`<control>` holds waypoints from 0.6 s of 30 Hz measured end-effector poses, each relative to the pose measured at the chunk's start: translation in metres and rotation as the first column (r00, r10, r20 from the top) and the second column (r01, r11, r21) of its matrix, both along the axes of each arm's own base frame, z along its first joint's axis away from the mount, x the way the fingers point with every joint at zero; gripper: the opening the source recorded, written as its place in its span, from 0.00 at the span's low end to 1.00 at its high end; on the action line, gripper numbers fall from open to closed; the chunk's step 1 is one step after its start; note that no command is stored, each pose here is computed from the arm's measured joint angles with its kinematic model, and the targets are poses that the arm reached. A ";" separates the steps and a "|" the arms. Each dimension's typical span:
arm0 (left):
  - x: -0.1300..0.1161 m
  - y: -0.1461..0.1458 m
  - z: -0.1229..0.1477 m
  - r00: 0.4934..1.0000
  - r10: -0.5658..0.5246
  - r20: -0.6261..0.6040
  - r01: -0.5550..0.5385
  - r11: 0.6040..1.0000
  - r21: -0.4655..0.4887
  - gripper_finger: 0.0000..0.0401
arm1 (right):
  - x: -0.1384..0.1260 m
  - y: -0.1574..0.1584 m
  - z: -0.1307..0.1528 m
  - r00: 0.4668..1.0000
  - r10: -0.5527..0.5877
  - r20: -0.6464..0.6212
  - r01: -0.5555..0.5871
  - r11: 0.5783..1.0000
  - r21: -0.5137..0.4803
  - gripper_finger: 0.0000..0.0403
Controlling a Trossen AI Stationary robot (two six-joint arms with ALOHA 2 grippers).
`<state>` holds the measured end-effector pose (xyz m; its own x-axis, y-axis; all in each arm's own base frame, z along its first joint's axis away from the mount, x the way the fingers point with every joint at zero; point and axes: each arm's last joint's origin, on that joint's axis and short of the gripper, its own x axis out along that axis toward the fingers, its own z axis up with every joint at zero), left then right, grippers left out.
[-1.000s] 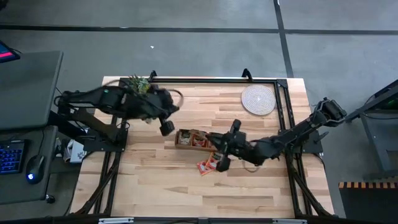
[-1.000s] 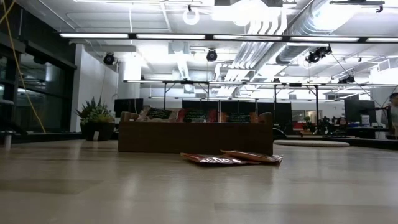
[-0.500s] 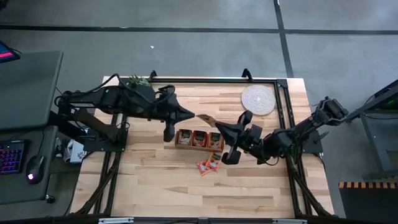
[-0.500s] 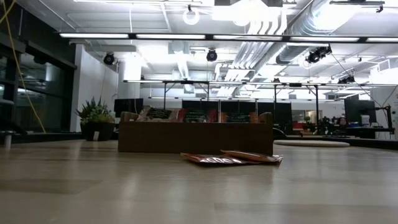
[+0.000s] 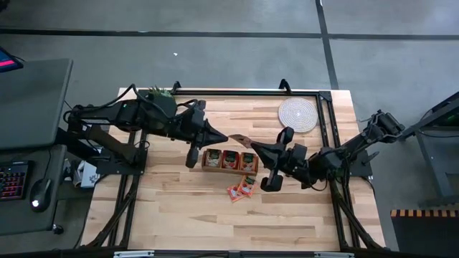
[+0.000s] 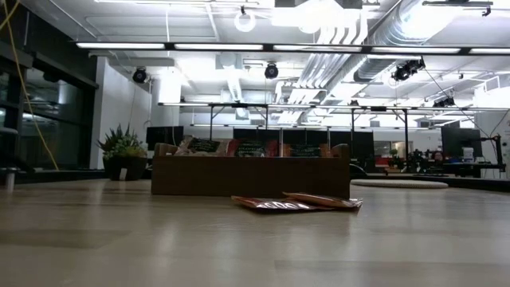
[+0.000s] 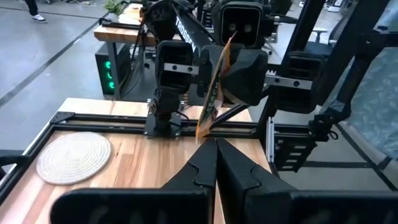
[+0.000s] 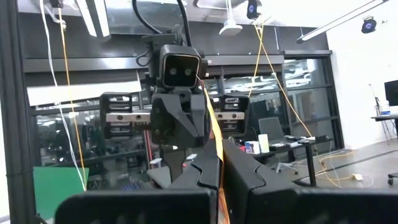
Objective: Pick & Place Tea
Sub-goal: Put the orange tea bag into the right section of the brown wooden organizer
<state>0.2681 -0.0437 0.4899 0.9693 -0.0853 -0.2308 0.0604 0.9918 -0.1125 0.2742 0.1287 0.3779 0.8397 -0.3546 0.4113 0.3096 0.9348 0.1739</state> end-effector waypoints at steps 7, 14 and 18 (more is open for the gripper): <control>0.006 -0.001 -0.005 1.000 0.012 -0.023 -0.012 1.000 0.005 0.02 | -0.001 0.003 0.000 1.000 0.017 0.004 -0.017 1.000 -0.003 0.00; 0.005 0.000 -0.004 0.999 0.043 -0.019 -0.042 0.999 0.005 0.27 | -0.005 0.003 0.004 1.000 0.019 0.006 -0.018 0.999 -0.027 0.00; 0.006 0.001 0.000 0.998 0.061 0.025 -0.061 0.998 -0.019 0.44 | -0.014 -0.001 0.014 0.999 0.022 0.031 -0.020 0.998 -0.061 0.00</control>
<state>0.2743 -0.0431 0.4900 0.9783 -0.0299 -0.2052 0.0032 0.9916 -0.1294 0.2598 0.1282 0.3919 0.8327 -0.3109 0.4581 0.2853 0.9501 0.1262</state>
